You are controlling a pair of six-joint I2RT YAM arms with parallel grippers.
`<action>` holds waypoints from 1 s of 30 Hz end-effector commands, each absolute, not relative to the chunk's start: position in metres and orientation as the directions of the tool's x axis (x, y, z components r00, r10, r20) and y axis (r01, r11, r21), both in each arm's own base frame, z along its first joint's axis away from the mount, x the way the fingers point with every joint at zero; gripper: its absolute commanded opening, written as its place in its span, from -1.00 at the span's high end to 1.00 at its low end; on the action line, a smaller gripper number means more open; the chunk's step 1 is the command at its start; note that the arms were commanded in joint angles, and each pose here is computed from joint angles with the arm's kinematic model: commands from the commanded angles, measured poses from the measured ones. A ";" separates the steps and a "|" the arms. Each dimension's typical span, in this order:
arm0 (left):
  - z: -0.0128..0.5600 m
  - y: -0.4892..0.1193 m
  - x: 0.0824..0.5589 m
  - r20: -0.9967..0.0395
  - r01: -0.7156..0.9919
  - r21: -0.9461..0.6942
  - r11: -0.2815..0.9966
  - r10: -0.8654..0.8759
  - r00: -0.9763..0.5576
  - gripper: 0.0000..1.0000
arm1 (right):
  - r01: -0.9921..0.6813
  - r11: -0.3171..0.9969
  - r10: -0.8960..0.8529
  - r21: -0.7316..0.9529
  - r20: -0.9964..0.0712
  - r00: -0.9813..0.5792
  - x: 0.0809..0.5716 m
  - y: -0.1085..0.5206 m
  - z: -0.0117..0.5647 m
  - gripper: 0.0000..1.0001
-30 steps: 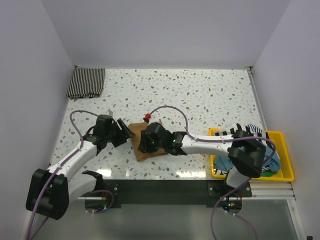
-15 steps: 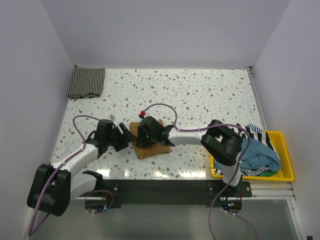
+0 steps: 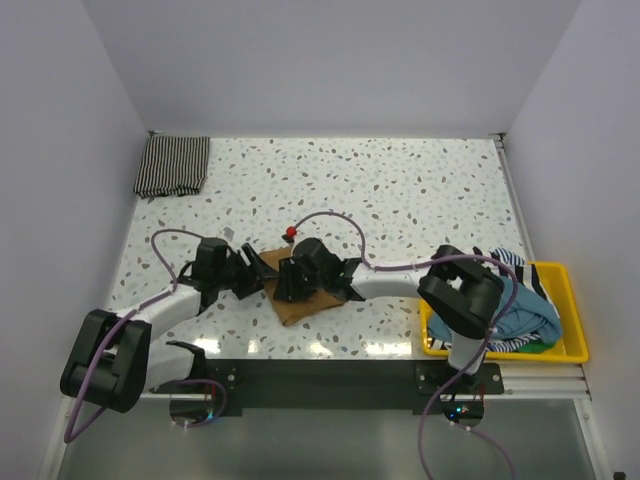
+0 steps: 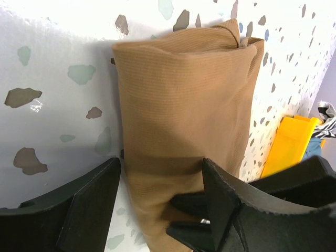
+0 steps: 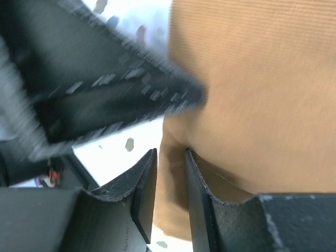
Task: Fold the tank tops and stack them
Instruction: Fold the tank top
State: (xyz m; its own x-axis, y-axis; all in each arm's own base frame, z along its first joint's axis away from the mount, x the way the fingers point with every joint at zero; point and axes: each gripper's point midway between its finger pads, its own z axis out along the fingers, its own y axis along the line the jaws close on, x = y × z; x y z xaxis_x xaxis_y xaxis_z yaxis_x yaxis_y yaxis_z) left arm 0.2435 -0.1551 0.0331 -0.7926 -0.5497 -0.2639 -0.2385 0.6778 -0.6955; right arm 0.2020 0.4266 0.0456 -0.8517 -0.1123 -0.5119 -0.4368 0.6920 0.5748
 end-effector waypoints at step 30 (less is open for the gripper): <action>0.012 -0.113 0.258 -0.364 -0.300 -0.427 0.853 -0.466 -0.806 -0.40 | -0.519 0.681 -0.205 0.516 -0.546 -0.813 0.159 0.423 0.037 0.44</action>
